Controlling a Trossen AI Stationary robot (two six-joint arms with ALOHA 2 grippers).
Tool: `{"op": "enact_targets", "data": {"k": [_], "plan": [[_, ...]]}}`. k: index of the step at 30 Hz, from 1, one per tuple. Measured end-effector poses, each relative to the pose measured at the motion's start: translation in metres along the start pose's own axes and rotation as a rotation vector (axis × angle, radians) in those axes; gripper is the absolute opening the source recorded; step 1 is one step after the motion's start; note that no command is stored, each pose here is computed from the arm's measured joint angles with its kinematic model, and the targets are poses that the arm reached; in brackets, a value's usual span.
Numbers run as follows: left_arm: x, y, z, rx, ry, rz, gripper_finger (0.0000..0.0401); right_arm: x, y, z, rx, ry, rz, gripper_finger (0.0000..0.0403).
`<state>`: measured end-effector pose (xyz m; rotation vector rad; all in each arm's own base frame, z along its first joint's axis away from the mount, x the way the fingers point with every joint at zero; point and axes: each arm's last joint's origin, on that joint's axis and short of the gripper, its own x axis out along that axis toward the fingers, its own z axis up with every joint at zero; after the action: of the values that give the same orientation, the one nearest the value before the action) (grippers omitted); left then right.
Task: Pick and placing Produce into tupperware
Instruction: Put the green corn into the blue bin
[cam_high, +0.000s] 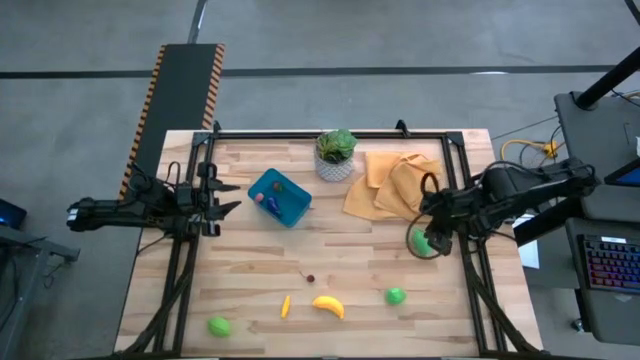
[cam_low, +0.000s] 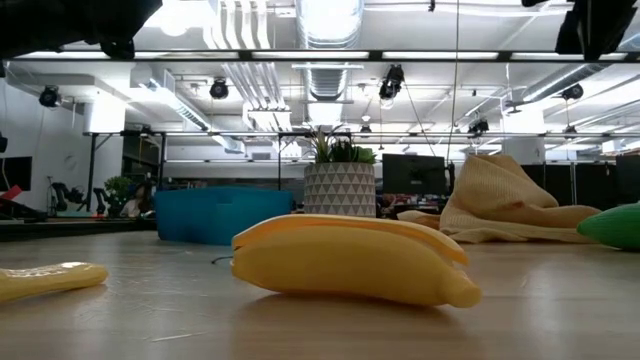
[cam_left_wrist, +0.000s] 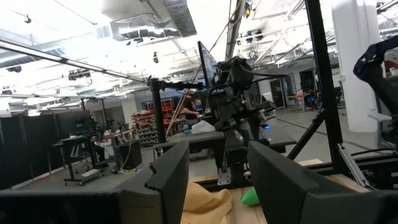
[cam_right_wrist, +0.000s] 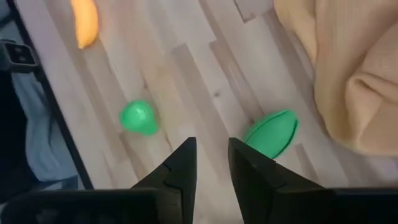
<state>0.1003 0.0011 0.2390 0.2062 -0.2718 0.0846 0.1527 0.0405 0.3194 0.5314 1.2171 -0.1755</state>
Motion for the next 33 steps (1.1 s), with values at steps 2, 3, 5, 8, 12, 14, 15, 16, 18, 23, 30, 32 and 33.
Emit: {"op": "enact_targets", "data": {"k": [2,3,5,8,12,14,15,16,18,23,30,32,33], "plan": [[0.000,0.000,0.000,0.000,0.000,0.000,0.0151,0.003,0.005,0.004,0.031,0.039,-0.004,0.0095],[0.000,0.000,0.000,0.000,0.000,0.000,0.0151,0.004,0.007,0.006,0.043,0.065,0.007,0.0103],[0.000,0.000,0.000,0.000,0.000,0.000,0.0151,0.008,0.012,0.010,0.056,0.097,0.015,0.0128],[0.000,0.000,0.000,0.000,0.000,0.000,0.0151,0.018,0.017,0.014,0.094,0.151,0.002,0.0177],[0.000,0.000,0.000,0.007,0.000,0.000,0.0151,0.042,0.014,0.013,0.170,0.247,-0.120,0.0247],[0.000,0.000,0.000,0.007,0.000,0.000,0.0151,0.057,0.011,0.011,0.181,0.313,-0.199,0.0275],[0.000,0.000,0.000,0.007,0.000,0.000,0.0151,0.064,0.009,0.009,0.185,0.345,-0.239,0.0287],[0.000,0.000,0.000,0.008,0.000,0.000,0.0151,0.071,0.007,0.008,0.191,0.372,-0.275,0.0297],[0.000,0.000,0.000,0.008,0.000,0.000,0.0151,0.085,0.003,0.006,0.205,0.402,-0.337,0.0313],[0.000,0.000,0.000,0.008,0.000,0.000,0.0151,0.111,-0.003,0.003,0.243,0.433,-0.424,0.0335],[0.000,0.000,0.000,0.008,0.000,0.000,0.0151,0.133,-0.005,0.004,0.249,0.354,-0.411,0.0351],[0.000,0.000,0.000,0.008,-0.001,0.000,0.0151,0.135,-0.008,0.002,0.246,0.342,-0.430,0.0354],[0.000,0.000,0.000,0.008,0.000,0.000,0.0151,0.135,-0.009,0.001,0.253,0.338,-0.442,0.0354]]}}
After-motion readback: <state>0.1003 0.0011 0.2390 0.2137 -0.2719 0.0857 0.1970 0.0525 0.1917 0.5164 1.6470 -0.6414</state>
